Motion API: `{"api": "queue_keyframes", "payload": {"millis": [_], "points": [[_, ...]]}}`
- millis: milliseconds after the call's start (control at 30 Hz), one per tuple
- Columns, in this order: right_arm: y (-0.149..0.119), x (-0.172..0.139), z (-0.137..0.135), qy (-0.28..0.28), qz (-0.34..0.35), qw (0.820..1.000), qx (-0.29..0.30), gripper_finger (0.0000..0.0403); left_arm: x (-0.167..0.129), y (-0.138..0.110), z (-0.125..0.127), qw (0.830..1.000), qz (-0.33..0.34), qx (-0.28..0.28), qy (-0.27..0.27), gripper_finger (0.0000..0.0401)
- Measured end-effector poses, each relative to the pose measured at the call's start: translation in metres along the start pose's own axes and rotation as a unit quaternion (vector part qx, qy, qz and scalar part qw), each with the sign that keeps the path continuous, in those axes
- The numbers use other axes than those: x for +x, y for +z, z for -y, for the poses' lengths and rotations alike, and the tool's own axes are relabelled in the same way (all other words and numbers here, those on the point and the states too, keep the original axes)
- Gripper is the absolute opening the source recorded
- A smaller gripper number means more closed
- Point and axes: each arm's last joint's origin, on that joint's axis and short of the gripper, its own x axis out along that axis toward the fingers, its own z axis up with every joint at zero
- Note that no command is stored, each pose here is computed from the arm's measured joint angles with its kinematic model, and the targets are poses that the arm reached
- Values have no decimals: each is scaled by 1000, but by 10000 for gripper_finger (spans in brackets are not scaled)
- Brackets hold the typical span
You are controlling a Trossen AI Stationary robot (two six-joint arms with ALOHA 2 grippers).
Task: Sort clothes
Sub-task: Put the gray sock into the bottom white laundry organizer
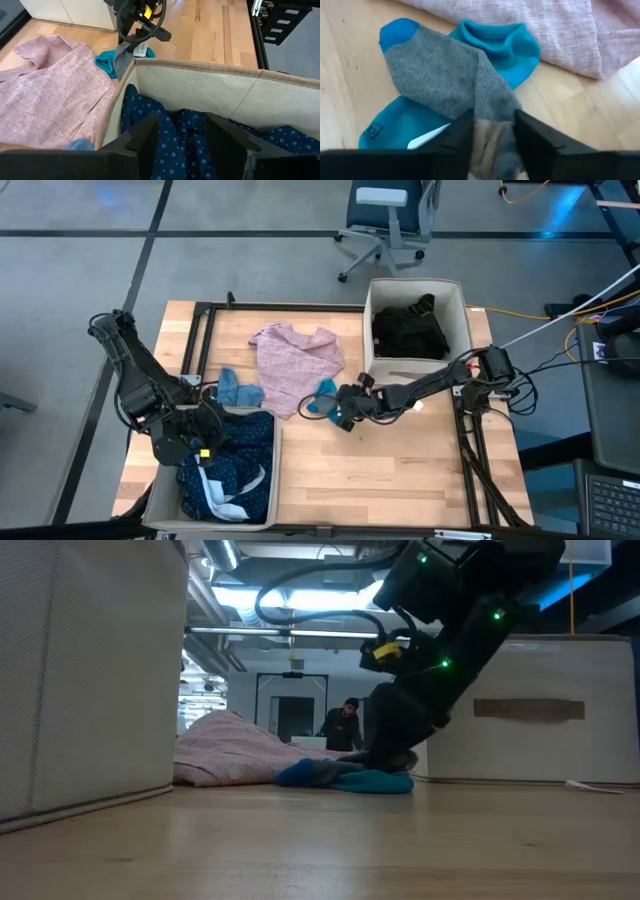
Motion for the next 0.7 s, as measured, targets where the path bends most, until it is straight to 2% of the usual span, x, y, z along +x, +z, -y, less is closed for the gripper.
{"api": "queue_keyframes", "payload": {"millis": [200, 267, 400, 600, 700], "points": [[4, -1, -1, -5, 7, 1000, -23, 19, 0, 0, 0, 1000, 6, 7, 5, 147], [10, -5, -1, -4, 10, 999, -33, 15, 0, 1, 0, 1000, 12, 9, 10, 147], [32, -23, -2, -5, 24, 999, -37, 35, 2, 3, -3, 999, 24, 15, 26, 147], [63, -60, -14, -19, 76, 994, -82, 9, 9, 10, -9, 998, 33, 20, 52, 147], [78, -75, -23, -13, 106, 990, -95, 15, 14, 16, -11, 997, 41, 22, 60, 147]]}}
